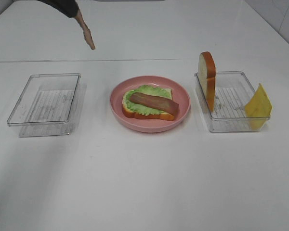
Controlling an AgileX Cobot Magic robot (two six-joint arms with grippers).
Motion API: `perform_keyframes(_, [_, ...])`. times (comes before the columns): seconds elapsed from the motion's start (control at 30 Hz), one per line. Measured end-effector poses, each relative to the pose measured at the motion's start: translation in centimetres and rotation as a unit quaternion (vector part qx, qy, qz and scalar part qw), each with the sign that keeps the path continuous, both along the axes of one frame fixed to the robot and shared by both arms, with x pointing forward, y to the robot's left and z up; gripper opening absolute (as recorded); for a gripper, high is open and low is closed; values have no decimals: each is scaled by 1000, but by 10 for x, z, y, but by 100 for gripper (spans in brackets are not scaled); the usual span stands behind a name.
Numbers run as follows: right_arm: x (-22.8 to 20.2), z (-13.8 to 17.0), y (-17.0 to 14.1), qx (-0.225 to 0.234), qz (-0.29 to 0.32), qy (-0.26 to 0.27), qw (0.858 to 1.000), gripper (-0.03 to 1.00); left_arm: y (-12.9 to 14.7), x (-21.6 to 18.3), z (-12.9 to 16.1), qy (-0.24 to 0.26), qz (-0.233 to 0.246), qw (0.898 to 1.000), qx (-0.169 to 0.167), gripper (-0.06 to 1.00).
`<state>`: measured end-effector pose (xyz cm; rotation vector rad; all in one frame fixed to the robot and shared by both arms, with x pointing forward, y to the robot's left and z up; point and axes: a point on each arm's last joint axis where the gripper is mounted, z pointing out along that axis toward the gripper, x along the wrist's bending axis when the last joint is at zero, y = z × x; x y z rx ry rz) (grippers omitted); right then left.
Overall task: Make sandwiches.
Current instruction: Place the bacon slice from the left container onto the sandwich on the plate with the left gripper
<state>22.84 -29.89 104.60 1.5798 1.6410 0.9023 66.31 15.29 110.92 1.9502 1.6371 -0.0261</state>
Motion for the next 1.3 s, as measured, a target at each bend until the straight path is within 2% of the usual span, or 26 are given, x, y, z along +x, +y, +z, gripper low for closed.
perform_keyframes(0.07, [0, 0, 0, 0, 0, 0, 1000, 82, -25, 9, -18, 18, -19, 999, -21, 0])
perform_keyframes(0.1, [0, 0, 0, 0, 0, 0, 1000, 82, -25, 9, -18, 18, -19, 999, -21, 0])
perform_keyframes(0.13, [0, 0, 0, 0, 0, 0, 1000, 82, -40, 16, -33, 33, -28, 999, -28, 0])
perform_keyframes(0.2, [0, 0, 0, 0, 0, 0, 1000, 82, -47, 17, -38, 38, -31, 998, -31, 0])
perform_keyframes(0.27, [0, 0, 0, 0, 0, 0, 1000, 82, -69, 23, -59, 52, -37, 997, -34, 0])
perform_keyframes(0.47, [0, 0, 0, 0, 0, 0, 1000, 82, -97, 30, -92, 68, -34, 996, -42, 0])
perform_keyframes(0.5, [0, 0, 0, 0, 0, 0, 1000, 82, -108, 30, -103, 75, -35, 995, -53, 0])
perform_keyframes(0.63, [0, 0, 0, 0, 0, 0, 1000, 82, -124, 31, -118, 81, -33, 993, -80, 0])
perform_keyframes(1.0, [0, 0, 0, 0, 0, 0, 1000, 82, -141, 38, -122, 44, -6, 989, -142, 0])
perform_keyframes(1.2, [0, 0, 0, 0, 0, 0, 1000, 82, -143, 38, -121, 42, -5, 988, -147, 0])
perform_keyframes(1.3, [0, 0, 0, 0, 0, 0, 1000, 82, -143, 36, -122, 51, -11, 989, -139, 0])
